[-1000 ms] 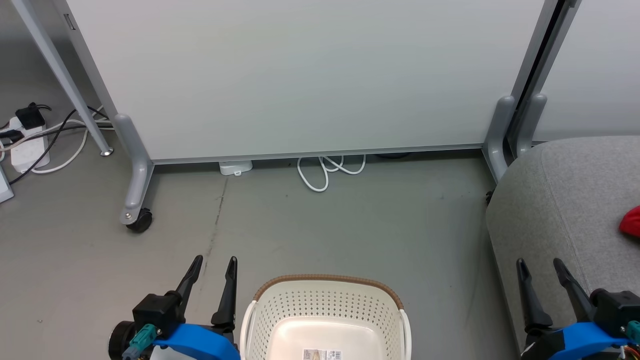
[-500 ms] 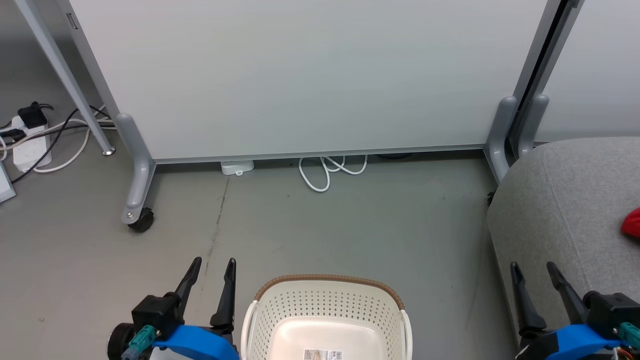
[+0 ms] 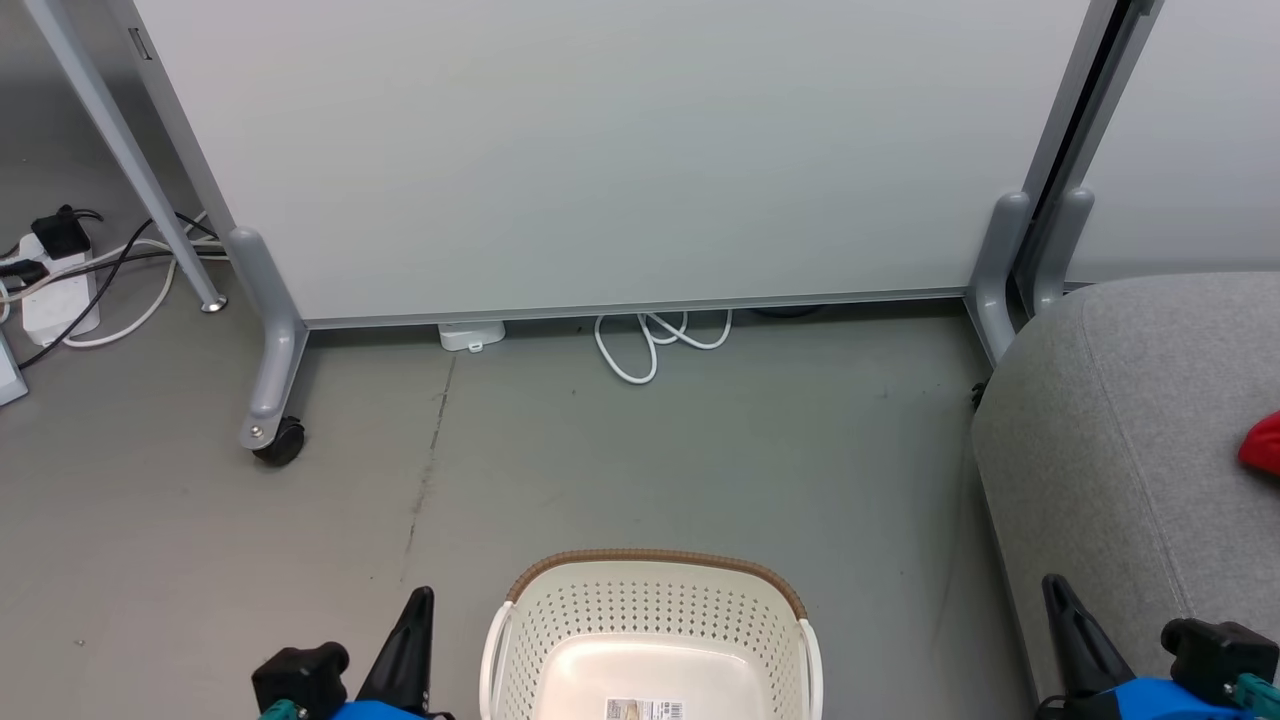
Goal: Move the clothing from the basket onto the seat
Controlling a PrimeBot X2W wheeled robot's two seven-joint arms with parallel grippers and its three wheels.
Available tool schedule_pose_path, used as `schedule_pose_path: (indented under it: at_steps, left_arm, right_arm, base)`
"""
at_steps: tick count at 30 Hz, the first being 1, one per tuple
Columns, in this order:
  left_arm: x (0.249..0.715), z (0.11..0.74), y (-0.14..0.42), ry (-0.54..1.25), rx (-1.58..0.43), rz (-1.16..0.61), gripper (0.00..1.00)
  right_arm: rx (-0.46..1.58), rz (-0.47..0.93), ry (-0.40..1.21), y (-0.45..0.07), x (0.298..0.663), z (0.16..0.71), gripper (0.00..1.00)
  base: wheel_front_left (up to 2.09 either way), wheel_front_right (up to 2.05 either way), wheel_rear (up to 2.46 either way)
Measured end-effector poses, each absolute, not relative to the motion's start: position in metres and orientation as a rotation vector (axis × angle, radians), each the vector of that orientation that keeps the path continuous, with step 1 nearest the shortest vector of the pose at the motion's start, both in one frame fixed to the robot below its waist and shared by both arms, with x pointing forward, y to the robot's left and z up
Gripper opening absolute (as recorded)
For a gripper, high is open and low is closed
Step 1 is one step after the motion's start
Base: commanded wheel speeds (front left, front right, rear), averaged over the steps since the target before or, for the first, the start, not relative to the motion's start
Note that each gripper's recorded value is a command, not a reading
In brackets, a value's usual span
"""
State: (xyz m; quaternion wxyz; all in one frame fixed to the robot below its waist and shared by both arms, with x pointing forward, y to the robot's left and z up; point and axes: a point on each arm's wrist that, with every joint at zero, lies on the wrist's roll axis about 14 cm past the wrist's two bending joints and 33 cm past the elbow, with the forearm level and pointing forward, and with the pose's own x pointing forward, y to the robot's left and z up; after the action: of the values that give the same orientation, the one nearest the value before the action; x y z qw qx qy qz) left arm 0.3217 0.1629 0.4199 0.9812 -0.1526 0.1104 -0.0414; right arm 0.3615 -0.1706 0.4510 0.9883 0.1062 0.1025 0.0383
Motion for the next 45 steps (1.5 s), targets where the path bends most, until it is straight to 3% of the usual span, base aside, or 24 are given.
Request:
schedule_pose_path:
  at_steps: [45]
  left_arm:
    - [0.353, 0.453, 0.192, 0.147, -0.946, 0.083, 0.0]
  right_arm:
    - [0.904, -0.009, 0.14, -0.181, 0.377, 0.473, 0.0]
  base:
    - [0.0, 0.0, 0.0]
